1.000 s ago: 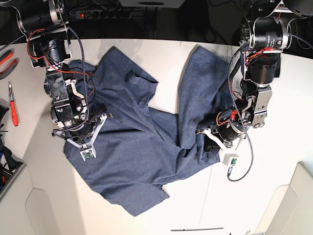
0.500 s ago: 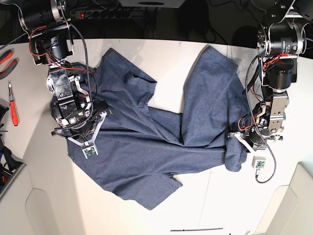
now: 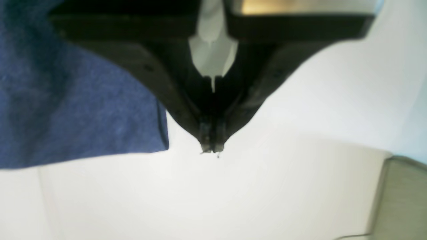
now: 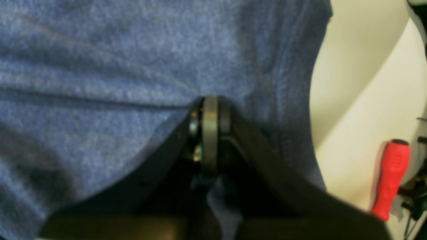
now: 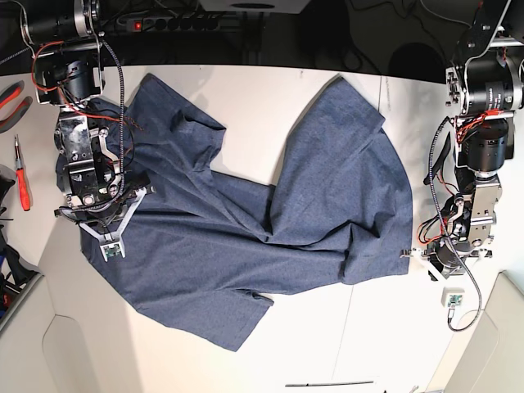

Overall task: Layout the t-shirt on the table in an organized manner, then fold the t-shirt properly
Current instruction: 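Pull the shirt taut with both grippers, stretching it apart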

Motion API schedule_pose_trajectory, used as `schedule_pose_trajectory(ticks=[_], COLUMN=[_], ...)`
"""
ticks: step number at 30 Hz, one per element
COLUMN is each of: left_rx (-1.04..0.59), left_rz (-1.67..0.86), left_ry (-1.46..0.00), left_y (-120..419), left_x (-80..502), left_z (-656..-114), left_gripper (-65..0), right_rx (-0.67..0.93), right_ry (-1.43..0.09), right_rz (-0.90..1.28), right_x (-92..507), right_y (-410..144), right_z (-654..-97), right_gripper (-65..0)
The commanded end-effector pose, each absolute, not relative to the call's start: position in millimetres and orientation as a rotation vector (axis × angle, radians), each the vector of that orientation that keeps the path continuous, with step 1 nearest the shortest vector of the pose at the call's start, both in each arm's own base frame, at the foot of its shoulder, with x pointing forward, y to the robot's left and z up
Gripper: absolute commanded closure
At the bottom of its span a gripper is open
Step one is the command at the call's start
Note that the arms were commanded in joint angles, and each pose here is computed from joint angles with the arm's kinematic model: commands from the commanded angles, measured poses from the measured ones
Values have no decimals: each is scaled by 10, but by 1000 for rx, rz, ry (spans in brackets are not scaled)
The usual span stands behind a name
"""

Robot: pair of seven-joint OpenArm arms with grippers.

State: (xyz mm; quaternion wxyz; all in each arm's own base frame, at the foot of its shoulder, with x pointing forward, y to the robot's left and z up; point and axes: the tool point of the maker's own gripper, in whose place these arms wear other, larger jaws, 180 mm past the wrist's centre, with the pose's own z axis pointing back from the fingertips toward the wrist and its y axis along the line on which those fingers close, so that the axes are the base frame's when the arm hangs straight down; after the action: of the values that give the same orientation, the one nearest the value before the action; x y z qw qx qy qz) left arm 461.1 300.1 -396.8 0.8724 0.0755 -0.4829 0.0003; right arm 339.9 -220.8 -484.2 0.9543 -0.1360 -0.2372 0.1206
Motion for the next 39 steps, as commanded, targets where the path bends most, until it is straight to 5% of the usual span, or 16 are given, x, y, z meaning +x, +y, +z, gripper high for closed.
schedule_pose_trajectory(ticks=[1, 5, 11, 16, 22, 28, 31, 39], left_rx=[103, -157, -159, 51, 498, 545, 461, -161], left_rz=[-16, -93, -123, -190, -120, -45, 4, -263], left_ry=[-1085, -1087, -955, -847, -895, -1039, -1089, -975], left_y=[2950, 2426, 2225, 2471, 3369, 3682, 3723, 2663], left_x=[4778, 4755, 4559, 4389, 4484, 4755, 4879, 4845], left_z=[-3717, -3751, -4214, -4553, -4170, -3611, -3346, -3292], left_gripper=[0, 0, 0, 0, 0, 0, 0, 0], right_rx=[-283, -270, -271, -270, -267, -267, -267, -271], right_ry=[-439, -457, -456, -455, -455, -456, -466, -688], right_rz=[226, 222, 223, 223, 221, 221, 221, 230], right_x=[3326, 3366, 3361, 3353, 3353, 3356, 3387, 3910], right_y=[-2283, -2231, -2233, -2232, -2226, -2227, -2223, -2091], right_z=[-4866, -4826, -4828, -4834, -4835, -4833, -4811, -4177], right_gripper=[0, 0, 0, 0, 0, 0, 0, 0])
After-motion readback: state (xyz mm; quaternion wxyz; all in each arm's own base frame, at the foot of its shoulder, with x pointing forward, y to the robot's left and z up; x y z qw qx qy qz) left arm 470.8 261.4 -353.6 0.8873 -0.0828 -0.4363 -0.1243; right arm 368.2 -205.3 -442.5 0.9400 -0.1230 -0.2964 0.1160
